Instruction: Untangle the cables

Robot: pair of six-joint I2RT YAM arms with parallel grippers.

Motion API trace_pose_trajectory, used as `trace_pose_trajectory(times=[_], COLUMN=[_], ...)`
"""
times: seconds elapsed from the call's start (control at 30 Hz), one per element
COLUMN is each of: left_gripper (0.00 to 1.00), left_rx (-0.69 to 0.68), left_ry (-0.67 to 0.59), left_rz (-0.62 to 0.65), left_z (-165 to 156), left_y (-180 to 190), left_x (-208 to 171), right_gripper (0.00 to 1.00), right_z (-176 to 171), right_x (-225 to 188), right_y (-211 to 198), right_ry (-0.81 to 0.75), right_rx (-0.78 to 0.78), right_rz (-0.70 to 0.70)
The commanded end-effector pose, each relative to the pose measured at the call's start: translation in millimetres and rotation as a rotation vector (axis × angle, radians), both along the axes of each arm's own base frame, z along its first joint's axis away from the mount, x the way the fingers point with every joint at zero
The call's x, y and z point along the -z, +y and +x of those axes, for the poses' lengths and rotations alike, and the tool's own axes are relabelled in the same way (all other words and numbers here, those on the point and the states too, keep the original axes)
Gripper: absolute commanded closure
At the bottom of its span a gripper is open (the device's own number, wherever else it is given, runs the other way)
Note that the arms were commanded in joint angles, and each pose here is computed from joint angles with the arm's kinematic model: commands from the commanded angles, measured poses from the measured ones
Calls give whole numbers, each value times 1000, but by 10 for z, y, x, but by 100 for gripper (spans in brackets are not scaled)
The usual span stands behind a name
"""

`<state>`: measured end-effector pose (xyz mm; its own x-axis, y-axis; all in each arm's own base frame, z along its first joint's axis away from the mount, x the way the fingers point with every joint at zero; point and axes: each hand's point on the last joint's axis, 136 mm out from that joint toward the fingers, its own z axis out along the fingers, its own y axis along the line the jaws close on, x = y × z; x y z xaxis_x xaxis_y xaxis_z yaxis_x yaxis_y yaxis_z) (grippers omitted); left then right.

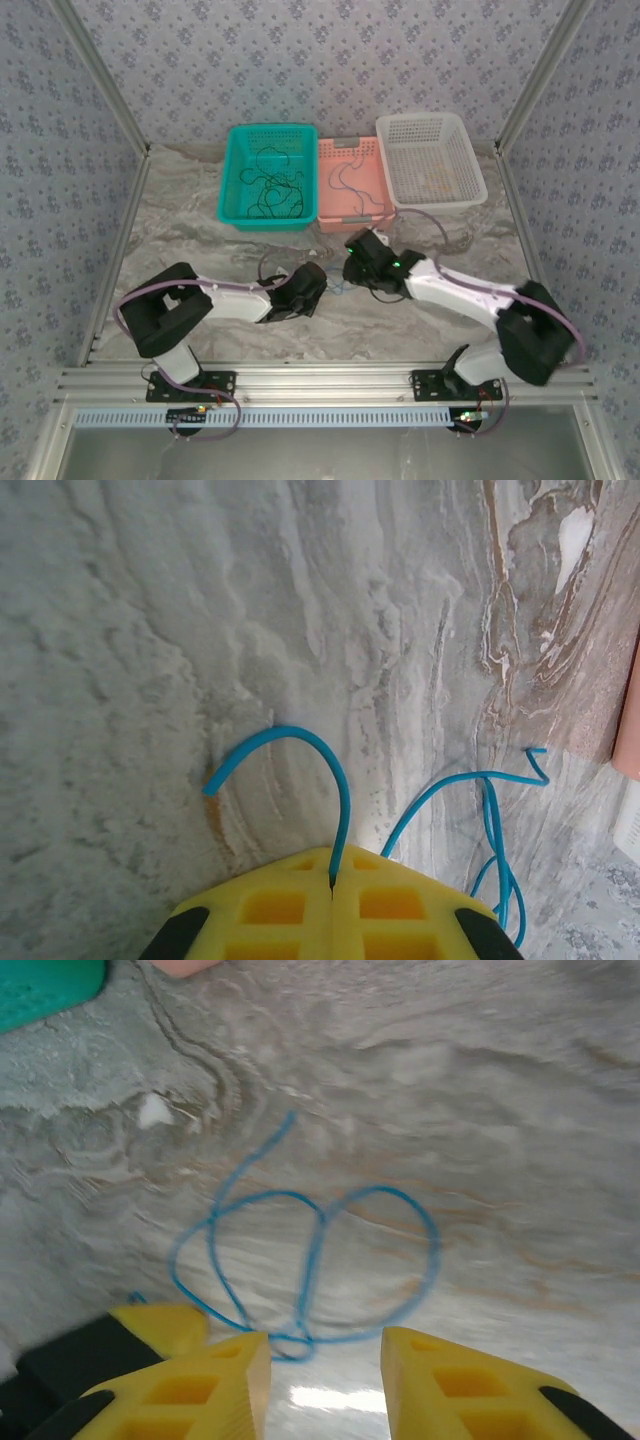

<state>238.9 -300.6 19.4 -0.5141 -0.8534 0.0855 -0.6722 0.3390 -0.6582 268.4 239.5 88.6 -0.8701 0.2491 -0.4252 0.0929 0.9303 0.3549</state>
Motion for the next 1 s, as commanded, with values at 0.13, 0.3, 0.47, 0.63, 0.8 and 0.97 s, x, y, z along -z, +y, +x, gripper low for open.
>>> trace_pose_trajectory(times=[0.13,0.3,0.47,0.63,0.8,0.97], left_gripper=[100,100,100,100,100,100], left_rx=[5,-1,14,21,24,22], left_ry=[22,11,10,8,5,-2], left_rz=[67,55,54,45,34,36], left_z=[-89,-86,-107,-111,-113,-111], left_y=[208,238,241,227,217,232], left_x=[166,146,121,120,116,87], right_gripper=[62,62,68,68,67,68], right_z=[285,315,473,484,452,485], right_x=[231,496,593,520,282,308], right_y=[269,333,450,463,430,493], right_ry=[72,144,147,121,58,77], right_rx=[230,300,282,278,276,261], right_rz=[43,80,130,124,101,119])
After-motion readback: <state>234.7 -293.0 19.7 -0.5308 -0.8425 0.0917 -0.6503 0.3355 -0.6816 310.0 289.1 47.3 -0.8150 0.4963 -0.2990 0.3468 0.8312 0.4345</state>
